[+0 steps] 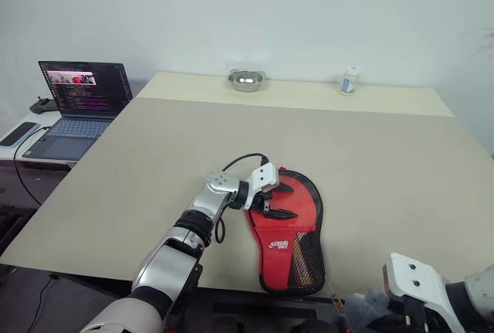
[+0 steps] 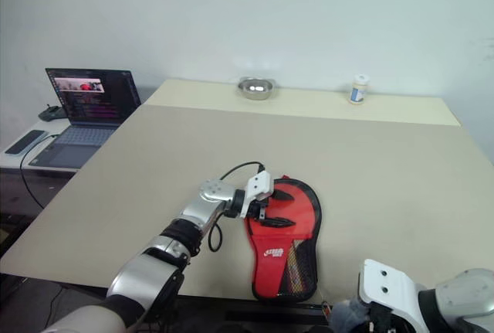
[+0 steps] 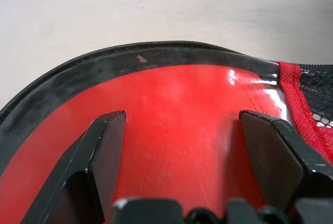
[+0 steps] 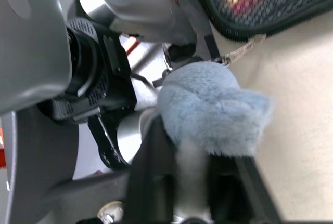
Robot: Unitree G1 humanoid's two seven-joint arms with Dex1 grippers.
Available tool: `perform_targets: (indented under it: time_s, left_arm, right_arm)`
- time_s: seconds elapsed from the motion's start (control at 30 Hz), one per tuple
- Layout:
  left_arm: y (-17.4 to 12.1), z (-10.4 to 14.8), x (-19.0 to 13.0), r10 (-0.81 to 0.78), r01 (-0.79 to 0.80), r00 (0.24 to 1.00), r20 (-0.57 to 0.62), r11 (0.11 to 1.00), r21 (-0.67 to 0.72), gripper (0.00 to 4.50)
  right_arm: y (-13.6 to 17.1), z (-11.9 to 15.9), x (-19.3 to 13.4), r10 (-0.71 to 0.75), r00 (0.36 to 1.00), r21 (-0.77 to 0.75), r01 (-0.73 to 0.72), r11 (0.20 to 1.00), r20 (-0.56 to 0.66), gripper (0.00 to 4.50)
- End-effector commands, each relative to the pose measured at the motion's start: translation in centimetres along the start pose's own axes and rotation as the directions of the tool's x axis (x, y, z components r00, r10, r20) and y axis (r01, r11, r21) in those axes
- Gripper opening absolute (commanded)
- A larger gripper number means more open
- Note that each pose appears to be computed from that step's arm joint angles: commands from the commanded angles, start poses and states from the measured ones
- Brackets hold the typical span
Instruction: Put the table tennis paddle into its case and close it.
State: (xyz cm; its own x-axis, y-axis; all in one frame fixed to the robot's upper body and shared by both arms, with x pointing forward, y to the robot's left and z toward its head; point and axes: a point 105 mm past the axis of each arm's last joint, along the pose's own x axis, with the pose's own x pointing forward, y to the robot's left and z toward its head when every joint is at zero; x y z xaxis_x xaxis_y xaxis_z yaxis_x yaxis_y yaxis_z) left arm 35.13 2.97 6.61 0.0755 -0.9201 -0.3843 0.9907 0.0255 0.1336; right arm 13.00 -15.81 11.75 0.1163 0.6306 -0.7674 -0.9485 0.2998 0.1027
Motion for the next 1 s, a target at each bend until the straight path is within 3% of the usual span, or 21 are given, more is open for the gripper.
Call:
perform_targets:
  time_s: [0.03, 0.27, 0.43, 0.53, 0.63, 0.83, 1.0]
  left_arm:
    - [-2.3, -4.9, 0.2, -0.071, 0.055, 0.984, -0.166, 0.993, -0.101, 3.8]
    - [-1.8, -4.2, 0.3, -0.05, 0.037, 0.988, -0.148, 0.996, -0.086, 3.8]
    - [-1.2, -2.7, 0.1, -0.03, 0.026, 0.994, -0.104, 0.999, -0.044, 3.8]
    - [0.1, 0.4, -1.2, 0.0, 0.001, 0.999, -0.043, 1.0, 0.027, 3.8]
    - [1.3, 3.4, -3.4, 0.057, -0.059, 0.998, 0.025, 0.996, 0.066, 3.8]
    - [2.1, 7.1, -6.6, 0.212, -0.22, 0.966, 0.146, 0.975, 0.038, 3.8]
    - [1.5, 7.1, -8.4, 0.352, -0.355, 0.923, 0.154, 0.935, -0.012, 3.8]
  right_arm:
    - [-0.2, 1.4, -1.0, 0.007, 0.999, -0.015, -0.006, 1.0, 0.053, 2.06]
    - [-4.4, 3.6, -3.3, -0.158, 0.977, -0.015, 0.162, 0.987, 0.141, 4.47]
    - [-8.3, 5.9, -3.5, -0.313, 0.899, -0.026, 0.336, 0.941, 0.305, 4.47]
    - [-10.9, 7.2, -3.3, -0.354, 0.835, 0.015, 0.384, 0.923, 0.421, 4.47]
    - [-13.5, 6.8, -2.6, -0.412, 0.784, 0.057, 0.438, 0.897, 0.465, 4.47]
    - [-18.6, 5.4, -1.8, -0.528, 0.676, 0.156, 0.531, 0.833, 0.514, 4.47]
    - [-21.9, 3.3, -3.0, -0.606, 0.611, 0.242, 0.574, 0.782, 0.509, 4.47]
